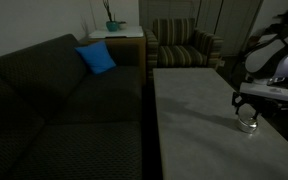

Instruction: Pick the lid on the table and put it on the bottle

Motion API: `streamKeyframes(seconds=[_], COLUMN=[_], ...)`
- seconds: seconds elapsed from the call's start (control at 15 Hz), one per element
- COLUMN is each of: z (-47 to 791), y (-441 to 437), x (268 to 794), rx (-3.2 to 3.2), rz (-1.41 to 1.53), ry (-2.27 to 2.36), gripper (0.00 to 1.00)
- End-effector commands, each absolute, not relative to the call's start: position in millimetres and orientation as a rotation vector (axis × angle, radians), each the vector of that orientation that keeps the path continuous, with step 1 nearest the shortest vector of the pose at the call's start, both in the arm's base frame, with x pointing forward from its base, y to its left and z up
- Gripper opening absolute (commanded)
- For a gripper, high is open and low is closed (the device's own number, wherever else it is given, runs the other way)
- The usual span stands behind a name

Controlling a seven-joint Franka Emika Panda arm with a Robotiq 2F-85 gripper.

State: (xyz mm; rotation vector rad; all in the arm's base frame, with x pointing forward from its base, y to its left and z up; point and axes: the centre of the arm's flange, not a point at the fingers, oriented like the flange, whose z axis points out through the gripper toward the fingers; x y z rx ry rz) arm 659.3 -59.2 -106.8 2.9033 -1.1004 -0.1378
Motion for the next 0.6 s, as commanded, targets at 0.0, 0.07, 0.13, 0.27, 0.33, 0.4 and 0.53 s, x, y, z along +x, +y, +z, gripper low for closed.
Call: streamKeyframes(seconds=[0.0,0.07,0.13,0.27,0.33,0.4,0.53], z=[-94.5,-95.1,-94.3,-93.8,-93.6,-95.0,-98.0], y=[-62.2,-62.6,-63.3,-64.4,-65.0,-66.0,-68.7], x=[622.7,619.4,616.9,611.7,610.1,608.2,607.1], rx=[2.888,2.884,2.886,2.884,2.885,2.886,2.892], rz=[-0.132,-0.131,-0.127,-0.126,-0.121,-0.121,-0.13], ry=[-1.136,-1.14,-1.138,-1.14,-1.141,-1.14,-1.147], gripper=[0.44,0.44,0.44,0.44,0.44,0.44,0.44])
